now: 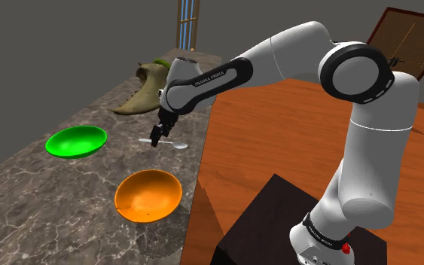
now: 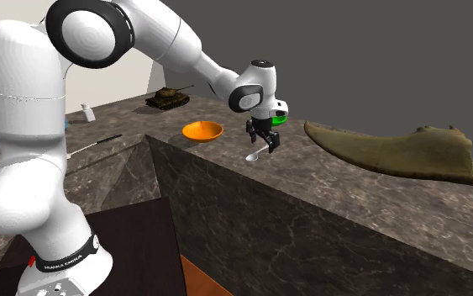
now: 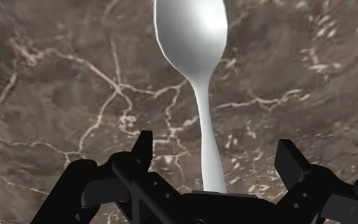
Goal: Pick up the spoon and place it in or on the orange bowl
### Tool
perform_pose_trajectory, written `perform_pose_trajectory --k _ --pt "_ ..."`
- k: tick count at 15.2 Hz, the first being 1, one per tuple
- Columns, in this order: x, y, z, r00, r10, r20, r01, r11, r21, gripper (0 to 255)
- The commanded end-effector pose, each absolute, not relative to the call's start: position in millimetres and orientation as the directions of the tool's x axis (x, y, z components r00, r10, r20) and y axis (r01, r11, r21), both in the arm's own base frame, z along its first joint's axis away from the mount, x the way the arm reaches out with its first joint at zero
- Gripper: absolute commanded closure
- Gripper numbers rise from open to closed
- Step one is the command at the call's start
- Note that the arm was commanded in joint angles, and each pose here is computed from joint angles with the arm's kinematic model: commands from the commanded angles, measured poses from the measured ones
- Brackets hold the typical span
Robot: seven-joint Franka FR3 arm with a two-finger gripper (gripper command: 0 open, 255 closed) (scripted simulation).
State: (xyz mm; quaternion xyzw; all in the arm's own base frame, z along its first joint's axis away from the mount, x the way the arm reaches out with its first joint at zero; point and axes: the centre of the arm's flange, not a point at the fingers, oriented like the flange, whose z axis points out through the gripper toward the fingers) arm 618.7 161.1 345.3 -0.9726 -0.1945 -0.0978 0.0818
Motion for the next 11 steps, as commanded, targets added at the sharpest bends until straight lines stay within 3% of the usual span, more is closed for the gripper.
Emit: perform_pose_trajectory --k 1,2,3,11 --pt "618.8 161.1 345.2 0.905 0.362 0.222 0.394 -0.911 -0.121 0" --pt "618.8 161.1 345.2 0.905 0.362 0.222 0.394 -0.911 -0.121 0" --pt "618.8 161.1 345.2 0.905 0.362 0.222 0.394 -0.911 -0.121 255" --pt "618.8 161.1 345.2 0.905 0.362 0.222 0.394 -0.911 -0.121 255"
